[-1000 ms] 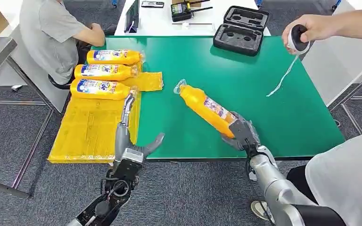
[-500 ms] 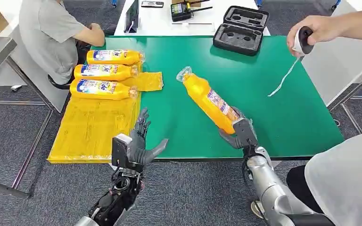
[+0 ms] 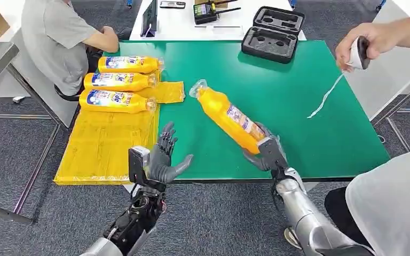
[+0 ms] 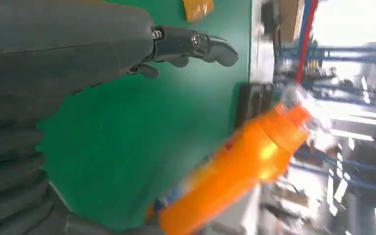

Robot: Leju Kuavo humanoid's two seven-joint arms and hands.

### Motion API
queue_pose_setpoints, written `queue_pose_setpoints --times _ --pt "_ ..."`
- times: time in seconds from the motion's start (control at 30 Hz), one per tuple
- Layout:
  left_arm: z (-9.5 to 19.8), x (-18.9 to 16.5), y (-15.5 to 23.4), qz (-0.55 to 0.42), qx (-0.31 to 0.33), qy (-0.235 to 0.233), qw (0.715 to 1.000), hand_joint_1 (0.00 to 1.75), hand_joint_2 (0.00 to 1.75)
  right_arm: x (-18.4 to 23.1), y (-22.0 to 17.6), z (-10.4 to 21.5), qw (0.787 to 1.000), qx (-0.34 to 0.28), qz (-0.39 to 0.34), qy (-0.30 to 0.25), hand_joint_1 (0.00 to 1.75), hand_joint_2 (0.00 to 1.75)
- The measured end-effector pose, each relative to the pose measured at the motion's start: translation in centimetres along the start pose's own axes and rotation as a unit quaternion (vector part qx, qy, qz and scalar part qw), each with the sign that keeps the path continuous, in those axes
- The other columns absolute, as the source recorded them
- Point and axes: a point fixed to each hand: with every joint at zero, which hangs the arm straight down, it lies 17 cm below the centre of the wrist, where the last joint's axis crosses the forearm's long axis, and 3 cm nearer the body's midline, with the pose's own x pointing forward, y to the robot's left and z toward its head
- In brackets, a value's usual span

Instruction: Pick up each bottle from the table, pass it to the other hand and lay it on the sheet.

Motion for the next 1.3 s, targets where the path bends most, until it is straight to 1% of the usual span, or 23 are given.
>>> queue_pose_setpoints --times 0.13,0.5,0.77,0.87,1.07,1.3 --pt "-0.3 0.1 -0.2 0.037 -0.007 0.002 0.999 0.00 1.75 1.0 1.0 0.0 1.000 0.008 -0.005 -0.015 1.75 1.75" --pt "-0.3 -1.3 -0.1 0.102 0.001 0.030 0.994 0.00 1.75 3.9 3.5 -0.2 0.998 0.036 -0.009 -0.055 1.75 1.75" --pt "-0.3 -1.8 -0.4 0.110 -0.001 0.042 0.993 0.00 1.75 4.7 4.6 -0.1 0.996 0.052 -0.008 -0.065 1.75 1.75" --pt "-0.4 -1.8 -0.3 0.113 0.002 0.041 0.993 0.00 1.75 4.9 5.0 -0.1 0.996 0.056 0.014 -0.073 1.75 1.75" --pt "-0.5 -1.4 -0.2 0.146 0.007 0.034 0.989 0.00 1.75 5.8 6.8 0.4 0.993 0.077 0.027 -0.090 1.75 1.75" --pt "-0.6 -0.9 -0.4 0.171 0.006 0.025 0.985 0.00 1.75 6.5 8.7 0.9 0.990 0.107 0.011 -0.096 1.75 1.75"
